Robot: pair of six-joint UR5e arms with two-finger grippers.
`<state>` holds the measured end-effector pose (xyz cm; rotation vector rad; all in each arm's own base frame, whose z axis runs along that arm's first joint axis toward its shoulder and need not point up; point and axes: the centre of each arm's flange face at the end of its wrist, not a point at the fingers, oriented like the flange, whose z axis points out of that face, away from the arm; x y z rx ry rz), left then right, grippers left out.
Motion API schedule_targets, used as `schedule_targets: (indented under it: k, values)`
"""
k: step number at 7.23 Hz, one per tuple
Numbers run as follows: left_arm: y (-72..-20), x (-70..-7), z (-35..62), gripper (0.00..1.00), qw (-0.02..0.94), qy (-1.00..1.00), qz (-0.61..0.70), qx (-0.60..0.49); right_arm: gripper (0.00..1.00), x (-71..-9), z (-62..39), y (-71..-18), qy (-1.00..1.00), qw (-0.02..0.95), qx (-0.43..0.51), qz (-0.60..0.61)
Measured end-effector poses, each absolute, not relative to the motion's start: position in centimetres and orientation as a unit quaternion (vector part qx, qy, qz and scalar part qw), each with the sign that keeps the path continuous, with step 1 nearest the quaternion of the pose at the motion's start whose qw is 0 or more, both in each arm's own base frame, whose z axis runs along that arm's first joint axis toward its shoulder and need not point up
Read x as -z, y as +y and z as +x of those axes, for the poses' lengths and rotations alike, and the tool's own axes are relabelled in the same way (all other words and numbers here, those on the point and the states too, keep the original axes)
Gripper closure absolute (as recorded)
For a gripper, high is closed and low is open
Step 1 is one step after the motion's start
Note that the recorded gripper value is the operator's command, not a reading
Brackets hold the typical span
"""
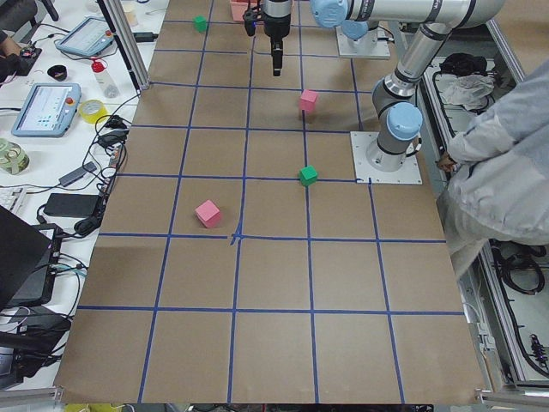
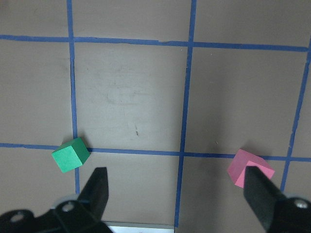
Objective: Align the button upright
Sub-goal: 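Lift the button out of the pink bin with the right gripper, then carry the button to the table center, lower it, open right gripper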
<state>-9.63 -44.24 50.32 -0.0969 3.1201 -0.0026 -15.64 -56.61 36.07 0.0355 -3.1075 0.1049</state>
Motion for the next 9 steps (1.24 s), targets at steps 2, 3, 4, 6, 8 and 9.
schedule_targets:
  k: [2,3,4,6,8,9]
  values:
    - [-44.3,-50.3,-9.6,0.0,0.01,0.999,-0.031,0.001,1.0,-37.5,-4.9,-58.1,-0.999,0.014,-0.041,0.007]
    - [-44.3,-50.3,-9.6,0.0,0.01,0.999,-0.032,0.001,1.0,-37.5,1.5,-58.2,-0.999,0.015,-0.041,0.006]
    - [-44.3,-50.3,-9.6,0.0,0.01,0.999,-0.032,0.001,1.0,-37.2,8.8,-57.7,-0.999,0.013,-0.042,0.003]
    - [-44.2,-50.2,-9.6,0.0,0.01,0.999,-0.032,0.0,1.0,-35.0,20.8,-55.7,-0.999,0.004,-0.043,0.0]
    - [-44.3,-50.2,-9.5,0.0,0.009,0.999,-0.031,0.0,1.0,-30.5,28.8,-55.3,-0.998,-0.01,-0.068,-0.001]
    - [-44.3,-50.2,-9.5,0.0,0.009,0.999,-0.032,0.0,1.0,-27.8,32.5,-54.8,-0.997,-0.011,-0.079,0.007]
